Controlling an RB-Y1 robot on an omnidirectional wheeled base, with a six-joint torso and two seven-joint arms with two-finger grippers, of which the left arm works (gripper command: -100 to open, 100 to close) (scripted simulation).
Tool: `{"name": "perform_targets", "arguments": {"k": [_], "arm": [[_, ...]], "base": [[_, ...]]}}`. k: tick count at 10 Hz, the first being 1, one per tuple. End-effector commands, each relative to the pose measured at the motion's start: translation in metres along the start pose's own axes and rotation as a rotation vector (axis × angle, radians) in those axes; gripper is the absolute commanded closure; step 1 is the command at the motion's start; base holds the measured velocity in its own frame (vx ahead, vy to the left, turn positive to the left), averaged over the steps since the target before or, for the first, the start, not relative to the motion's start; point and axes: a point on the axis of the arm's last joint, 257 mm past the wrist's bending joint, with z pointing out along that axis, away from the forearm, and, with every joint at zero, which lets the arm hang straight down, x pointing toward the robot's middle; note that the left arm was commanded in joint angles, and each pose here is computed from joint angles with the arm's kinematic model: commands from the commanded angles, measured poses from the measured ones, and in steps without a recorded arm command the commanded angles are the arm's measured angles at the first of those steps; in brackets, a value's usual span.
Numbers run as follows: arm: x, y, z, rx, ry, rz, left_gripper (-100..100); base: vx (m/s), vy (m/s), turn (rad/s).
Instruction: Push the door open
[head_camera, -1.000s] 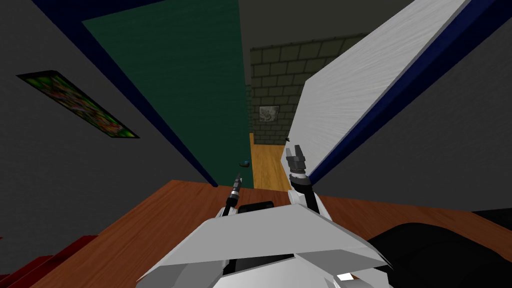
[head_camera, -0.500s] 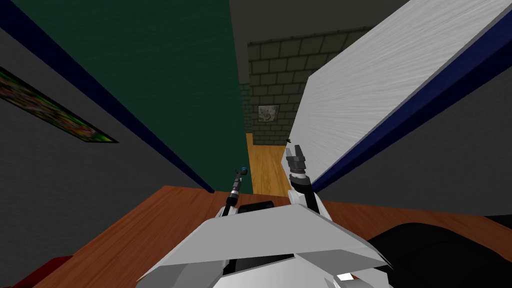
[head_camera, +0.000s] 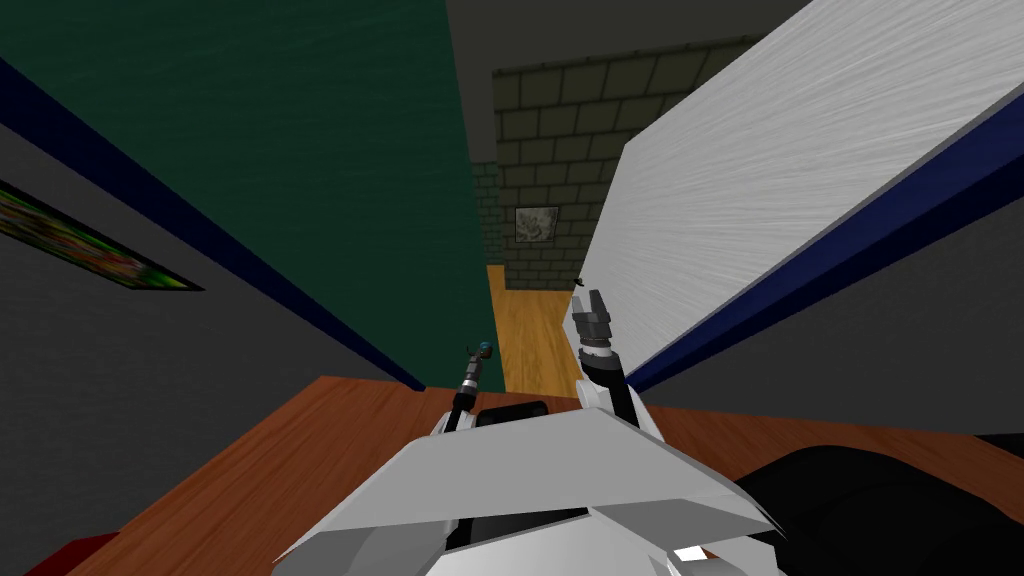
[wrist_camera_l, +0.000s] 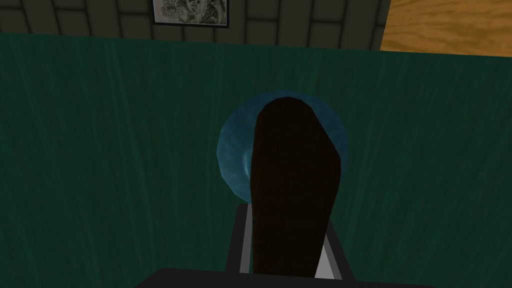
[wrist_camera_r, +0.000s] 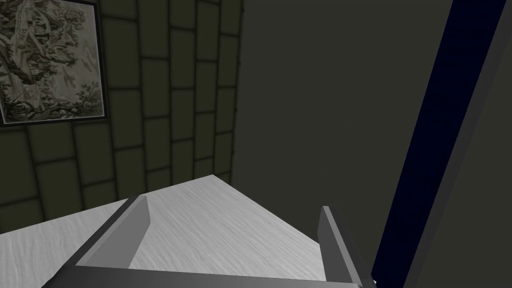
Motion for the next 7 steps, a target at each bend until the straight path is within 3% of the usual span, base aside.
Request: {"name": "perform_targets", "arguments": {"k": [1,4,7], "arm": [[0.000,0.002,-0.0017,-0.005,0.000,0.000,100],[0.000,0.002,-0.0017,-0.005,0.000,0.000,100],[-0.013,0.000,0.0010,-0.002,-0.024,0.008,100]], "base": [[-0.014,0.006,-0.017],[0.000,0.000,0.000],[0.137,-0.041,0.025]]}}
